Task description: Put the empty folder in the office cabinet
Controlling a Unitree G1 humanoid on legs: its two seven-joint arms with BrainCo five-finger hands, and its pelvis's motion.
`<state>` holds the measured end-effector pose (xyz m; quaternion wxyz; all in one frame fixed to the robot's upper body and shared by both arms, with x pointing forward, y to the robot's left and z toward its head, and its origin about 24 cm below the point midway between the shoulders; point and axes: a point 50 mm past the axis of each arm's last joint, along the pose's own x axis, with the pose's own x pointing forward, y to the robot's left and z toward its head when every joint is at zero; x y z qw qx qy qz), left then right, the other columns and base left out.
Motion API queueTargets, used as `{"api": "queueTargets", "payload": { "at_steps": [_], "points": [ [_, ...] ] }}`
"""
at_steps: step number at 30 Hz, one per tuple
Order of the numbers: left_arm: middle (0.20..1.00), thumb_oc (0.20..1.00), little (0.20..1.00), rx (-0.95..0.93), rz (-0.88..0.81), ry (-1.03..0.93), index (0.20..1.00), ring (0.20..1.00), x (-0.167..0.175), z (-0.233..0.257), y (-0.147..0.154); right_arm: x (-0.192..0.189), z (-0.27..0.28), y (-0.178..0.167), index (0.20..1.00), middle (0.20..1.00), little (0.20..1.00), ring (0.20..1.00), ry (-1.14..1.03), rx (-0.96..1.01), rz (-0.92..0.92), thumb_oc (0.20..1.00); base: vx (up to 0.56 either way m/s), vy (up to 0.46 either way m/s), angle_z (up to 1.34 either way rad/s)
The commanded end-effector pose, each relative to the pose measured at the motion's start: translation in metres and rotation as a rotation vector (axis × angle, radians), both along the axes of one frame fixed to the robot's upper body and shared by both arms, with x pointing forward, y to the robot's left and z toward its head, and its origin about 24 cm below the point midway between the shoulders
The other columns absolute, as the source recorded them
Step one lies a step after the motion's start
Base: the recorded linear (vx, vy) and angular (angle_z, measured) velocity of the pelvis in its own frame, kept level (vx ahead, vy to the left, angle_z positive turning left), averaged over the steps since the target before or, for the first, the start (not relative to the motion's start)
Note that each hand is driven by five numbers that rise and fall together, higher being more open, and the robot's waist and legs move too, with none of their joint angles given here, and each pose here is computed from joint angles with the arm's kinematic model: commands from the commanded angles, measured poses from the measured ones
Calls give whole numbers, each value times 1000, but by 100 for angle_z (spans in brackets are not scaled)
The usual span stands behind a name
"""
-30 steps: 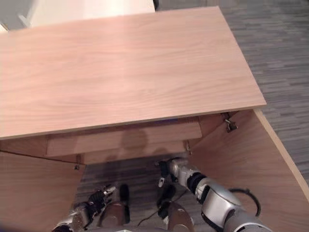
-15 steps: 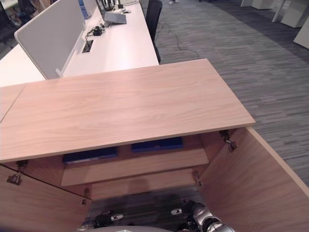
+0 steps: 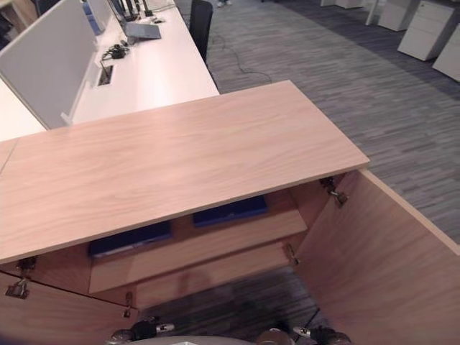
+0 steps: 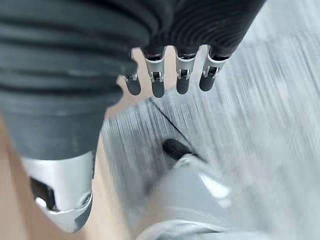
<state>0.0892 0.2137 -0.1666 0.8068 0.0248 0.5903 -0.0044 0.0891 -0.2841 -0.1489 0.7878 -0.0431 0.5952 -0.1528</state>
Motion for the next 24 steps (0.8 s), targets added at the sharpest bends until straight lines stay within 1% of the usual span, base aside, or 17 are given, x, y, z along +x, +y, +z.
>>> {"api": "queueTargets", "payload": {
  "at_steps": [1, 2, 6, 9, 14, 18, 20, 24],
  "points": [
    [1000, 1000, 1000, 12, 12, 88, 1000, 1000, -23, -5, 3, 10, 1, 4, 1000, 1000, 1000, 1000, -56, 28, -104, 1000, -61, -24, -43],
    [1000, 1000, 1000, 12, 12, 88, 1000, 1000, -24, -5, 2, 10, 1, 3, 1000, 1000, 1000, 1000, -56, 28, -105, 1000, -50, -37, -26],
    [1000, 1000, 1000, 13, 63, 90, 1000, 1000, -29, -4, 9, -16, 2, -14, 1000, 1000, 1000, 1000, 25, -7, -175, 1000, -44, -121, -18],
    [1000, 1000, 1000, 14, 86, 82, 1000, 1000, -28, -4, 10, -21, 3, -17, 1000, 1000, 1000, 1000, 36, -13, -201, 1000, -35, -157, -24],
    [1000, 1000, 1000, 48, 113, 70, 1000, 1000, -25, -2, 17, -32, -1, -12, 1000, 1000, 1000, 1000, 58, 0, -225, 1000, -44, -329, -26],
    [1000, 1000, 1000, 42, 180, 69, 1000, 1000, -30, -2, 19, -45, -3, -10, 1000, 1000, 1000, 1000, 110, -2, -203, 1000, -10, -347, -22],
    [1000, 1000, 1000, 49, 243, 74, 1000, 1000, -31, -2, 24, -53, -6, -6, 1000, 1000, 1000, 1000, 129, 1, -209, 1000, -9, -438, -3],
    [1000, 1000, 1000, 44, 282, 73, 1000, 1000, -32, -2, 25, -59, -5, -8, 1000, 1000, 1000, 1000, 143, -5, -202, 1000, -29, -298, 1]
  ]
}}
